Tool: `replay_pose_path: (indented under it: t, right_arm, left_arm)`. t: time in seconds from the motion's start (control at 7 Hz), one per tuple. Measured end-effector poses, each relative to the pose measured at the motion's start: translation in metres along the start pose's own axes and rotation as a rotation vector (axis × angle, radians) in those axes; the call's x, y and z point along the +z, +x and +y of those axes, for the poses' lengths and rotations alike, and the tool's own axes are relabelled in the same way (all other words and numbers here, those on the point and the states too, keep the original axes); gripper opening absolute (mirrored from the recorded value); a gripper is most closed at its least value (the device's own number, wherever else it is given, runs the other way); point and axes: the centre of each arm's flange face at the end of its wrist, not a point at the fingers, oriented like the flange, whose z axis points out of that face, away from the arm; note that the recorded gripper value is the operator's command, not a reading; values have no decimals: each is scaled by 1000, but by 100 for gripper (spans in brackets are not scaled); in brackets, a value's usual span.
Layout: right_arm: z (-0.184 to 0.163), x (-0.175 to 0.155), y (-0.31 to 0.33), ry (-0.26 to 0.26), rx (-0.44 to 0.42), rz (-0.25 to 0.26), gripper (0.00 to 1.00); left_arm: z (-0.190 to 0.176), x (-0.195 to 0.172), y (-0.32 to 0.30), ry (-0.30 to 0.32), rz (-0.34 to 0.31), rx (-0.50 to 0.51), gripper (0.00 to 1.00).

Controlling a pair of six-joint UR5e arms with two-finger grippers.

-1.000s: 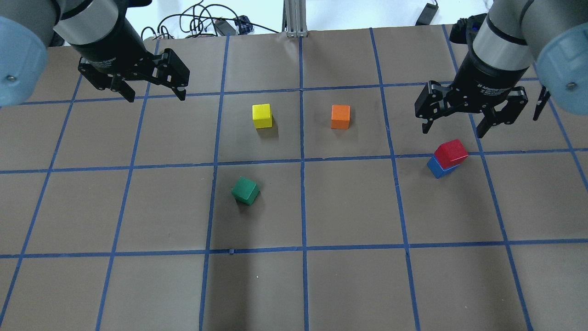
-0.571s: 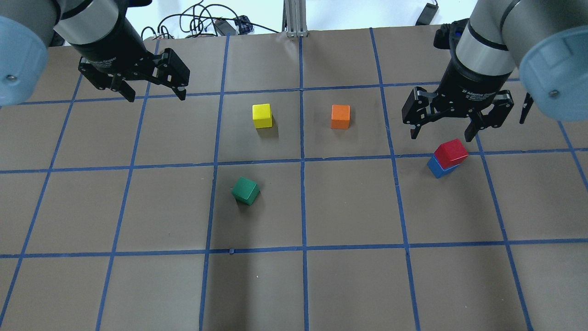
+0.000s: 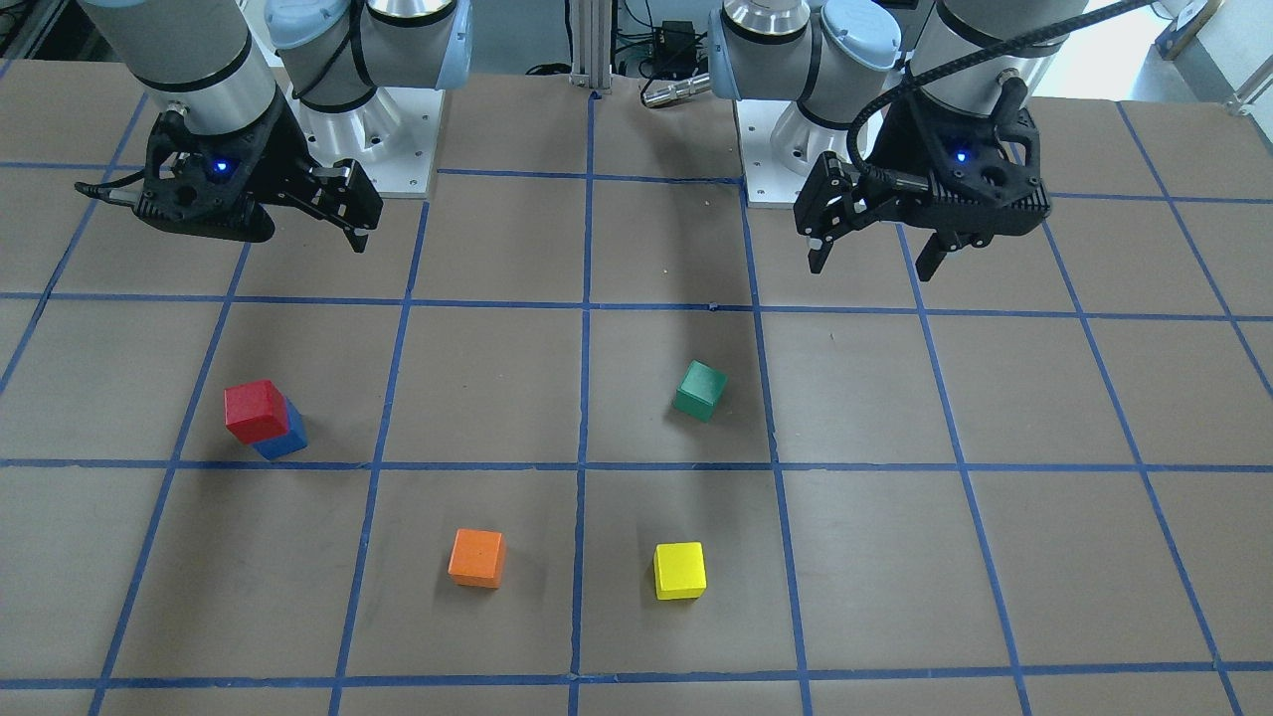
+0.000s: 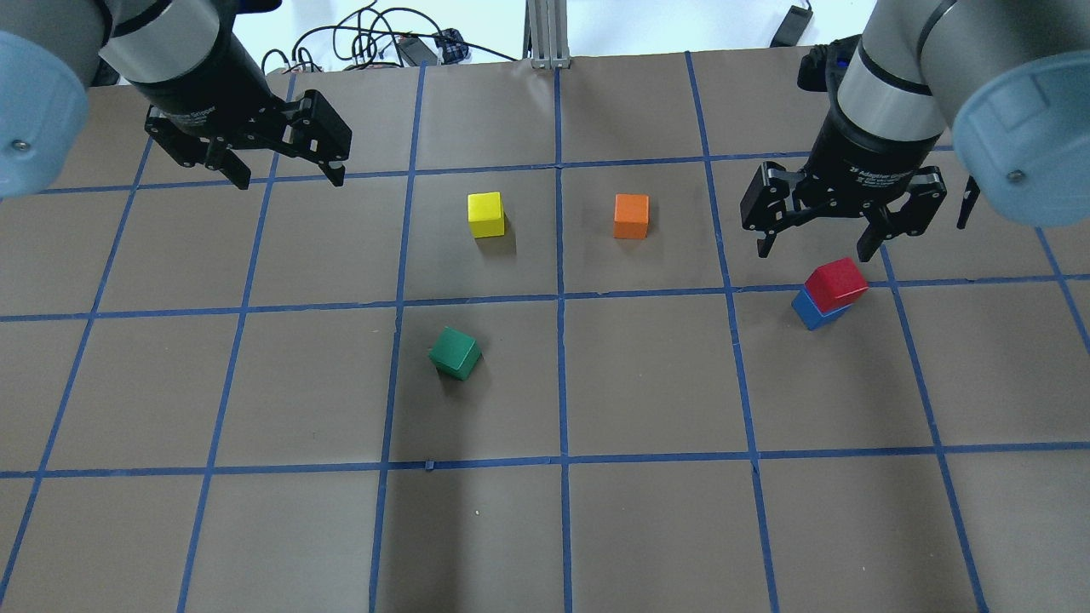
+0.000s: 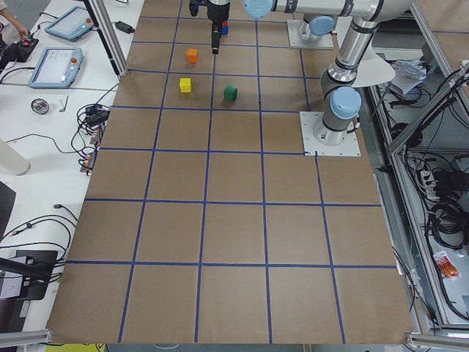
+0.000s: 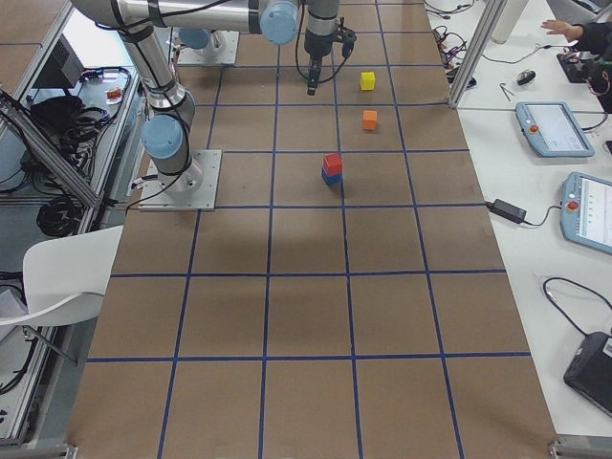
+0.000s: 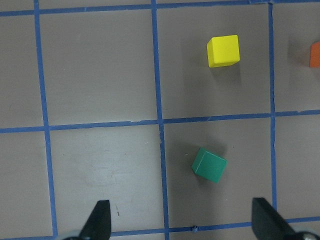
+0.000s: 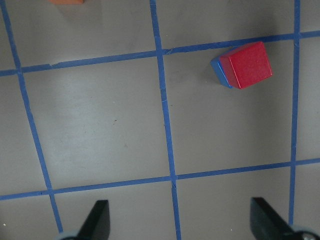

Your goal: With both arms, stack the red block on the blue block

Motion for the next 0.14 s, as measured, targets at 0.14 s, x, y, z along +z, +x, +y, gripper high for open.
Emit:
replay_pose_path:
  t: [0.14]
  right_arm:
    - [0, -1, 1, 1, 3, -1, 100]
  left_arm:
    - [0, 1, 0, -1, 0, 0, 100]
